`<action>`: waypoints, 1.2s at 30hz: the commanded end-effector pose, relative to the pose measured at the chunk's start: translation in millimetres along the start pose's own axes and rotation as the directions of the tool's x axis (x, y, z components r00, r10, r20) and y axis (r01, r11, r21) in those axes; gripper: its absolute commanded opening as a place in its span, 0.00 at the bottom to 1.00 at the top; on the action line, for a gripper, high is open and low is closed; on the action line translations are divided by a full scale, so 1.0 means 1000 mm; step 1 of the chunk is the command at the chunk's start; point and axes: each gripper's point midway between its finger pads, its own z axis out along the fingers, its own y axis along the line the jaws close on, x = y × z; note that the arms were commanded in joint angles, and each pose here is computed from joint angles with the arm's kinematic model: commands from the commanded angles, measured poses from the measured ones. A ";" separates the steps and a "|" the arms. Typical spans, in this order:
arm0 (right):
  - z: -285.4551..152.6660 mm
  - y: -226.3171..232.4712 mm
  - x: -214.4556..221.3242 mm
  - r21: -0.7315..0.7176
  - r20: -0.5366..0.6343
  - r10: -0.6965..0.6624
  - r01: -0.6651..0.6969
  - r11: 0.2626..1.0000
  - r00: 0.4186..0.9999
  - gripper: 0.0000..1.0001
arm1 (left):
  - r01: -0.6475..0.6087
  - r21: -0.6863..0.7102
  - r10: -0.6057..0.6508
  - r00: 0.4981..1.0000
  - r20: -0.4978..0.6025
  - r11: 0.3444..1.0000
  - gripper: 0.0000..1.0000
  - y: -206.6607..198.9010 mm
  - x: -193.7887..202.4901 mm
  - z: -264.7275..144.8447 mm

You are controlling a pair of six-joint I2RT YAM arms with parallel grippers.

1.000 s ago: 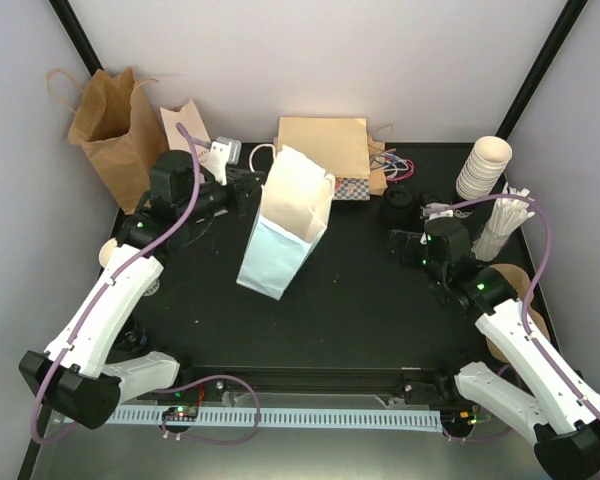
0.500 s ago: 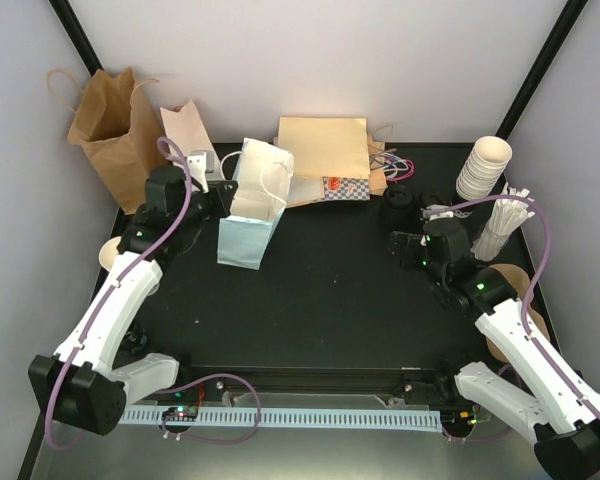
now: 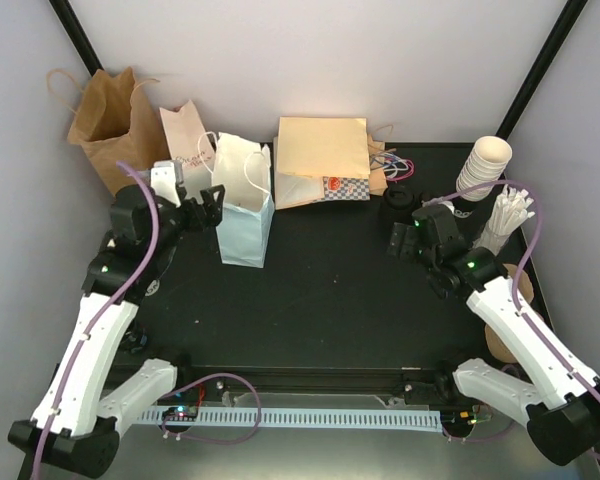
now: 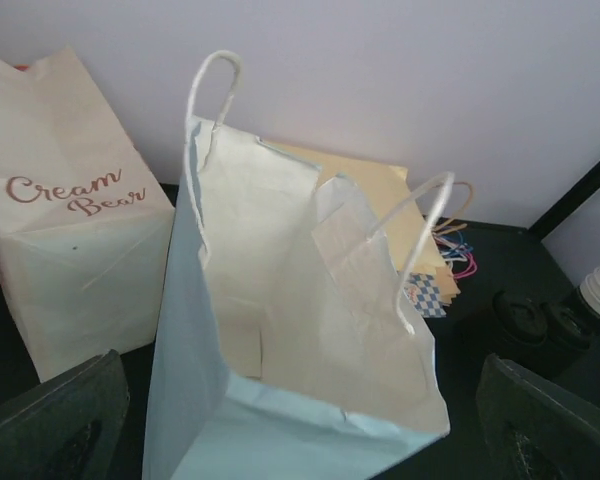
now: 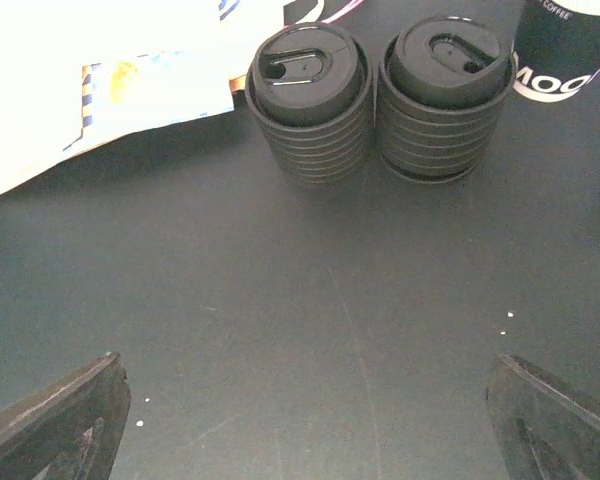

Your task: Pack the takeout coffee

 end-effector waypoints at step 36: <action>-0.045 -0.235 0.054 0.513 0.275 0.732 -0.739 0.437 0.624 0.95 | -0.161 0.721 0.260 0.965 -0.027 0.674 0.94 -0.206 0.032 -0.117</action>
